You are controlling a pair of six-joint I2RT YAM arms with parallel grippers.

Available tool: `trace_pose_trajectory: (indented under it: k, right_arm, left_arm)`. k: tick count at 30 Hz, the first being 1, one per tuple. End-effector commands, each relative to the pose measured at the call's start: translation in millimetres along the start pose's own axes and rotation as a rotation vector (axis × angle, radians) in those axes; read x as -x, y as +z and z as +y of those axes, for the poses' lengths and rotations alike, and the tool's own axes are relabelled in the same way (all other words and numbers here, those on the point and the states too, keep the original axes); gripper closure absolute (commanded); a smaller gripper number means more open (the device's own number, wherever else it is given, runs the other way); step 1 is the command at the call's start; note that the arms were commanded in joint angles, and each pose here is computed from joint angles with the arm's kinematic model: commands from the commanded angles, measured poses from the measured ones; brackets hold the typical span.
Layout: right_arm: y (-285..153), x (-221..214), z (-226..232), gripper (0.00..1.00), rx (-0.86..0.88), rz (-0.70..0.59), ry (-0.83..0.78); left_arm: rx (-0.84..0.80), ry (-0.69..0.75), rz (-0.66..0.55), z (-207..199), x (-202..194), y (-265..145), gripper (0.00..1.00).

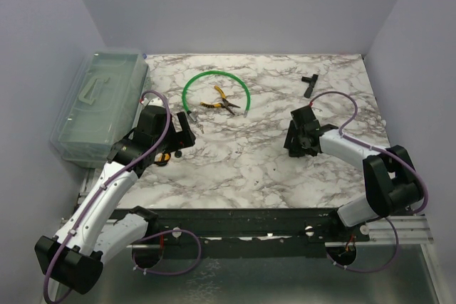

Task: Unlock with the key

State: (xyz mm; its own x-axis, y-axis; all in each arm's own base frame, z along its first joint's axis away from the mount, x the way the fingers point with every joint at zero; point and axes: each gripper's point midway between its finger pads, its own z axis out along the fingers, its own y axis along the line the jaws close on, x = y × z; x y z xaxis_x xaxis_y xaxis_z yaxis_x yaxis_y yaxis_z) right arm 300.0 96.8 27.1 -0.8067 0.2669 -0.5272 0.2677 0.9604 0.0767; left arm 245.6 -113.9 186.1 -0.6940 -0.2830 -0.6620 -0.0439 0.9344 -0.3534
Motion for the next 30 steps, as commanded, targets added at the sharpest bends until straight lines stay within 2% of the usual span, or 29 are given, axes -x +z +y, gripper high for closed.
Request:
trace_pose_trajectory:
  k: [1, 6, 10, 22, 27, 30]
  right_arm:
    - [5.7, -9.6, -4.0, 0.32, -0.018, 0.031, -0.014]
    - [4.8, -10.3, 5.0, 0.44, 0.014, 0.034, -0.057]
    - [-5.8, -5.9, 30.3, 0.50, 0.085, 0.002, -0.125]
    - [-46.8, -20.2, 126.9, 0.53, 0.408, -0.065, -0.326]
    - [-70.8, -22.5, 153.4, 0.54, 0.527, -0.123, -0.426]
    - [-90.9, -19.6, 166.6, 0.54, 0.616, -0.156, -0.454]
  left_arm:
    - [0.005, 0.015, -0.006, 2.0, -1.0, -0.3, 0.01]
    - [0.005, 0.014, -0.011, 2.1, 0.1, -0.8, 0.01]
    - [0.006, 0.015, -0.010, 2.2, 0.0, -0.6, 0.01]
    - [-0.014, -0.006, -0.005, -1.6, -2.0, 0.0, 0.03]
    - [-0.085, -0.067, 0.024, -15.8, -8.5, 3.6, 0.04]
    - [-0.192, -0.123, 0.055, -35.5, -15.8, 8.0, 0.04]
